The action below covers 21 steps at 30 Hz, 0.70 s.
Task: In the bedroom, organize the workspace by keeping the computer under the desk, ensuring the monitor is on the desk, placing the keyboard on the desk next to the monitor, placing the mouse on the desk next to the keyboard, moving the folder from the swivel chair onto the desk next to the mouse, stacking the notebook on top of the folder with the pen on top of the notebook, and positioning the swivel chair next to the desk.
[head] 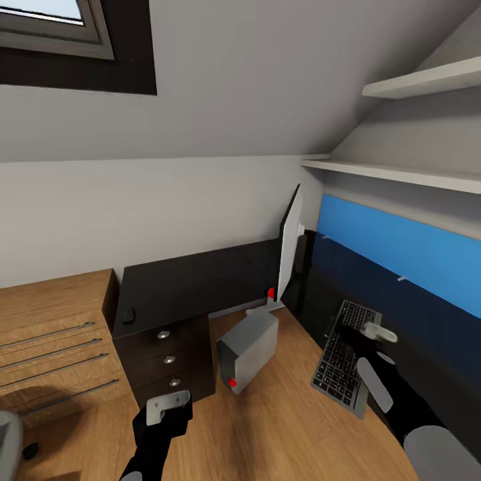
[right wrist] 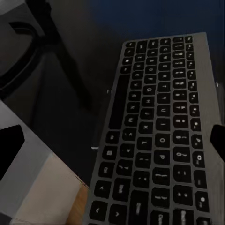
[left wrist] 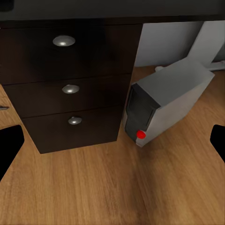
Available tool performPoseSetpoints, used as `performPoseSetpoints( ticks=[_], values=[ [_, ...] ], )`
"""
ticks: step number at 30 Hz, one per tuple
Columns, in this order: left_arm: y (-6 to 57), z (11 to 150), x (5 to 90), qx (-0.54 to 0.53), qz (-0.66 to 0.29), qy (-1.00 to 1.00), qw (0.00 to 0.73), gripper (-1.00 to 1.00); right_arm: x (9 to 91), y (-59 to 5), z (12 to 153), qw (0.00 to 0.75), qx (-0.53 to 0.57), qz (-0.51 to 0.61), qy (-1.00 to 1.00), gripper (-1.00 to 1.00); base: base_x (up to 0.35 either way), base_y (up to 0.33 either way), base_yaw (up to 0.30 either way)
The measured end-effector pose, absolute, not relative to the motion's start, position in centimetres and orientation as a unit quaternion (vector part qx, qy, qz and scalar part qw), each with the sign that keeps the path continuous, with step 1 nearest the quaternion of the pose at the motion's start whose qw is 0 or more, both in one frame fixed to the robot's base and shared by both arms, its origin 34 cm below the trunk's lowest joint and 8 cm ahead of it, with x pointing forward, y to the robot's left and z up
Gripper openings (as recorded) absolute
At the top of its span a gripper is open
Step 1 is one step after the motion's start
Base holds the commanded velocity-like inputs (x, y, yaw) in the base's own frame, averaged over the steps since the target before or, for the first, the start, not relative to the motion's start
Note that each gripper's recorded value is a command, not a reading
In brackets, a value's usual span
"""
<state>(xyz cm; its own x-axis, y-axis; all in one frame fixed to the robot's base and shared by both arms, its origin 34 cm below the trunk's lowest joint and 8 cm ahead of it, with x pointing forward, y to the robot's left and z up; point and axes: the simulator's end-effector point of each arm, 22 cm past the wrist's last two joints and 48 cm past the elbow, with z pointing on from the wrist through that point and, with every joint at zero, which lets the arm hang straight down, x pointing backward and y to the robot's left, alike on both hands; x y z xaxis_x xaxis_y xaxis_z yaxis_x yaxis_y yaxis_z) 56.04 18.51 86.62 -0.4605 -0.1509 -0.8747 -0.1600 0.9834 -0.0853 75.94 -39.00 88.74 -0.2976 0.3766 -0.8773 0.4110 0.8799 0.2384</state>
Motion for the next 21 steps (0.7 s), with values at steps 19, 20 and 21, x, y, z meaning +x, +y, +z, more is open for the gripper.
performPoseSetpoints(
  ticks=[19,20,21],
  values=[
    [18.6,86.6,56.0,-0.091,0.005,0.854,0.511,1.00,69.9,-26.4,93.0,0.542,0.207,0.048,0.813,1.00,0.000,0.000,0.000],
    [18.6,86.6,56.0,-0.091,0.005,0.855,0.511,1.00,69.9,-25.9,93.1,0.543,0.203,0.051,0.813,1.00,0.000,0.000,0.000],
    [18.6,86.6,56.0,-0.091,0.005,0.855,0.511,1.00,69.9,-25.7,93.1,0.543,0.201,0.052,0.813,1.00,0.000,0.000,0.000]
  ],
)
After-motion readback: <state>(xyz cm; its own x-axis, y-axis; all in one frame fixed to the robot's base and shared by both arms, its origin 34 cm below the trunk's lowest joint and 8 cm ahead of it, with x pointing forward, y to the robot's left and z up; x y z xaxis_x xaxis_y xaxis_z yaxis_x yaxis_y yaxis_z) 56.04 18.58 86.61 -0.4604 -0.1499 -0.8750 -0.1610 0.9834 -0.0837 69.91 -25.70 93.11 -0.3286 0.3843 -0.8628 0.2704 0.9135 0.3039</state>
